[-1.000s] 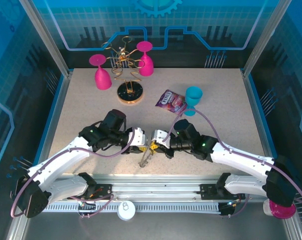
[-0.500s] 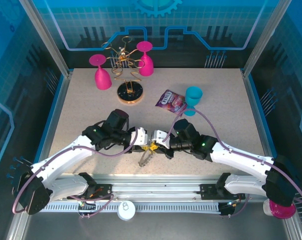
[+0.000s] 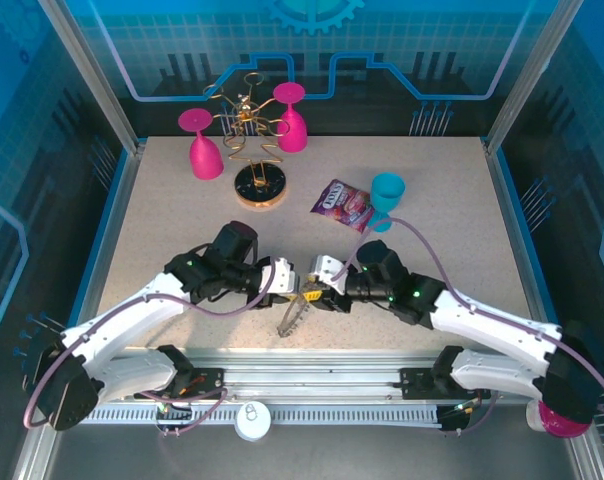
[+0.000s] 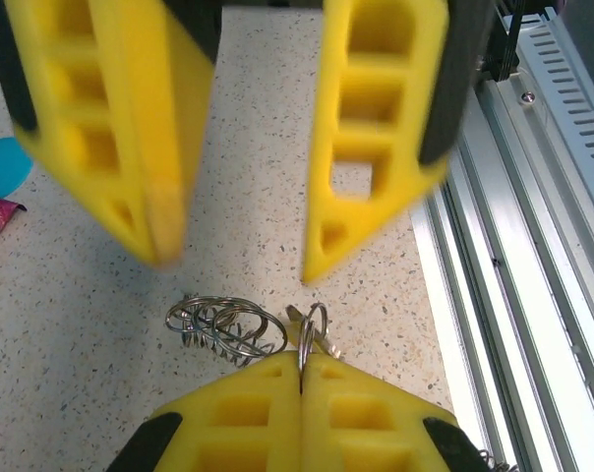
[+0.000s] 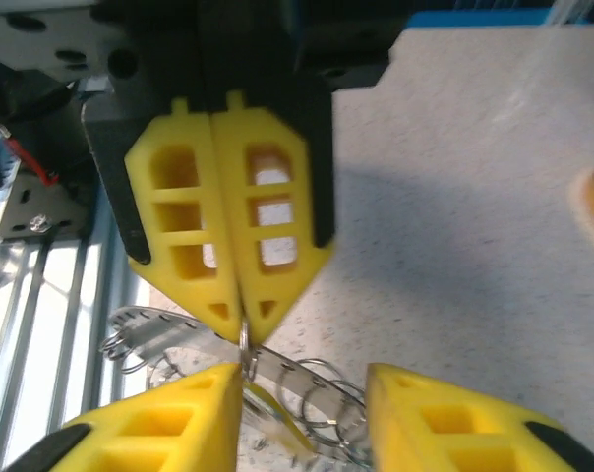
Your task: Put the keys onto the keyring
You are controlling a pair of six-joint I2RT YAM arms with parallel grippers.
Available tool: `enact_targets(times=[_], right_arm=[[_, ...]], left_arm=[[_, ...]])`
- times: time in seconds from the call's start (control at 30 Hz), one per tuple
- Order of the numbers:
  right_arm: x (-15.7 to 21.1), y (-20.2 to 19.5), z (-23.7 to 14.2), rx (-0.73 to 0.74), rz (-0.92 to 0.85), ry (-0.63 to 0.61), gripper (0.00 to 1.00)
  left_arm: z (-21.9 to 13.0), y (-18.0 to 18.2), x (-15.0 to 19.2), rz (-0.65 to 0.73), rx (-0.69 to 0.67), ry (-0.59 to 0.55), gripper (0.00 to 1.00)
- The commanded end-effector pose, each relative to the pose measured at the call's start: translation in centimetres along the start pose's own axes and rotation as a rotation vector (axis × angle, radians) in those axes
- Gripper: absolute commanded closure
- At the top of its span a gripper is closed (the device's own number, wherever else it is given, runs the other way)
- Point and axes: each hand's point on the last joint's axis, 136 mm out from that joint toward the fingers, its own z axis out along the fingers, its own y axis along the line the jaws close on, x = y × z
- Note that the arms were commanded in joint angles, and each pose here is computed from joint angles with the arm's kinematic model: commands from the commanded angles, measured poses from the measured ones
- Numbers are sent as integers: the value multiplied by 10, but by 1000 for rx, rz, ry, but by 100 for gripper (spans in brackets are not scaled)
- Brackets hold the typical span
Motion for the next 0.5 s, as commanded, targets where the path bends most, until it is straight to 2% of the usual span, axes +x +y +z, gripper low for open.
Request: enact_targets(times=[0.0,0.17,0.3,0.47], right_arm=[[10,-12,-14,106,92,-22,59],[21,8,-8,50,180,-67,62],[21,26,8,12,141,-89,60],[10,24,20,17,154,-147,58]], left_arm=[[-6,0,-17,38,-39,-87,100],[-9,4,-22,31,-88,-140,100],[-7,2,-21,-2,-82,-155,100],[-6,0,-21,-26,-74,-171,100]])
